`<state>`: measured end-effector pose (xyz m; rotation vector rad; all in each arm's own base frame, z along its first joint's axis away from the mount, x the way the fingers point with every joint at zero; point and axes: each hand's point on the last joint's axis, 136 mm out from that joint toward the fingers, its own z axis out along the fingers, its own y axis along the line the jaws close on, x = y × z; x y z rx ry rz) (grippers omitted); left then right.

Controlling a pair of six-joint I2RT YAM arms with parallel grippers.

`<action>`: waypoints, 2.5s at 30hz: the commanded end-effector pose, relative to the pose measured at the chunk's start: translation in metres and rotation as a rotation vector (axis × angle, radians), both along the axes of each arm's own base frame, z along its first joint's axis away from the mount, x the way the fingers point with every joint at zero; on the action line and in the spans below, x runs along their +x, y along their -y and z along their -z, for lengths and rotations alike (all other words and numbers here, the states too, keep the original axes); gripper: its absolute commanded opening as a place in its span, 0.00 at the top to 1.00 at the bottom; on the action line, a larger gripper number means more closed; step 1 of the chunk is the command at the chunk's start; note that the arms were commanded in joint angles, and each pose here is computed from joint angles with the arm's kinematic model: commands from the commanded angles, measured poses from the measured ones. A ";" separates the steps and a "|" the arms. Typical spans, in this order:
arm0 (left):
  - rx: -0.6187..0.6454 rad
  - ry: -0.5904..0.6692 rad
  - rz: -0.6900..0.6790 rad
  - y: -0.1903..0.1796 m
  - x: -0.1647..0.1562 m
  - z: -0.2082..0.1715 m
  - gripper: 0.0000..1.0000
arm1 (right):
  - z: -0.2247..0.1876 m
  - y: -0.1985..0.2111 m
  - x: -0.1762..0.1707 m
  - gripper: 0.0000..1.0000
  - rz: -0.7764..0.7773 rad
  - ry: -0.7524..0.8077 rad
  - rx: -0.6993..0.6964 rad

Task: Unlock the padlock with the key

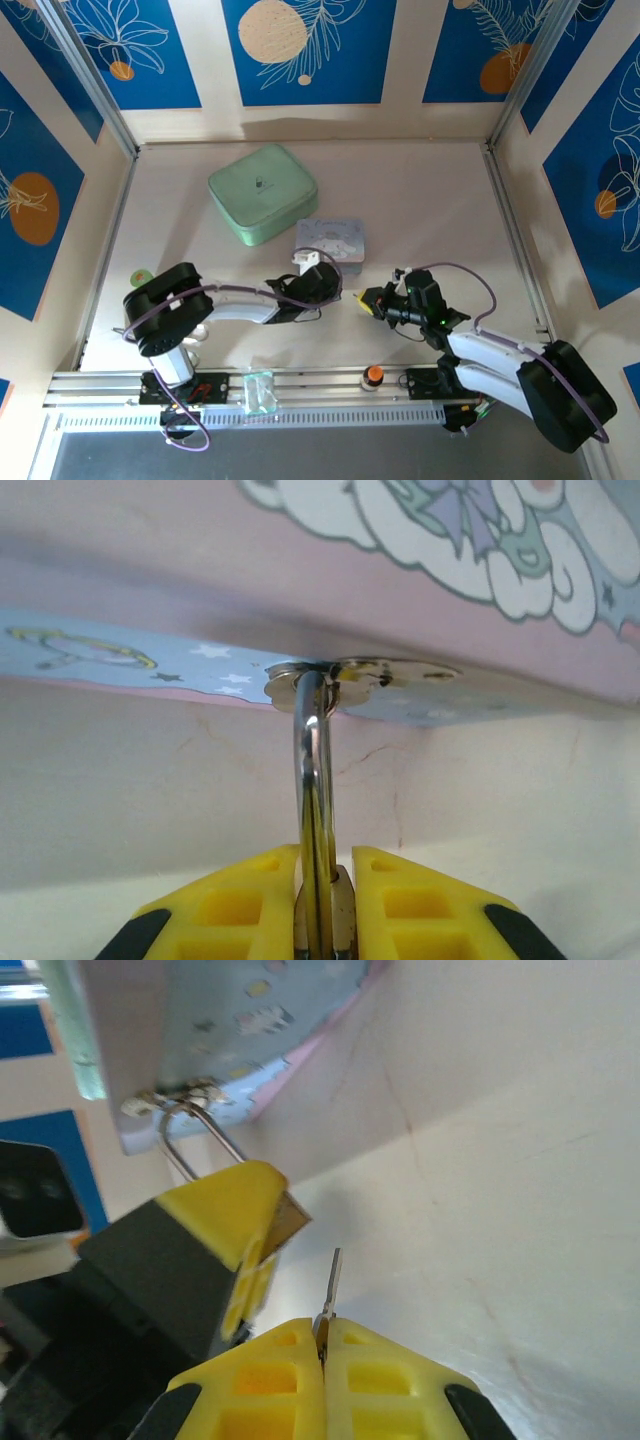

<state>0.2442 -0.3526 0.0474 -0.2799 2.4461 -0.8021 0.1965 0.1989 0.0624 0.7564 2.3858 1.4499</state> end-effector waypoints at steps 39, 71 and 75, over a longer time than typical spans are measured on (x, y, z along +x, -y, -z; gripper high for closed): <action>-0.888 -0.265 -0.426 0.034 0.019 -0.044 0.92 | -0.047 -0.010 0.017 1.00 -0.021 0.100 0.090; -1.052 -0.253 -0.393 0.041 0.022 -0.066 1.00 | -0.057 -0.019 0.036 1.00 -0.035 0.175 0.128; -1.085 -0.251 -0.383 0.044 0.023 -0.069 1.00 | -0.056 -0.025 0.033 1.00 -0.065 0.174 0.129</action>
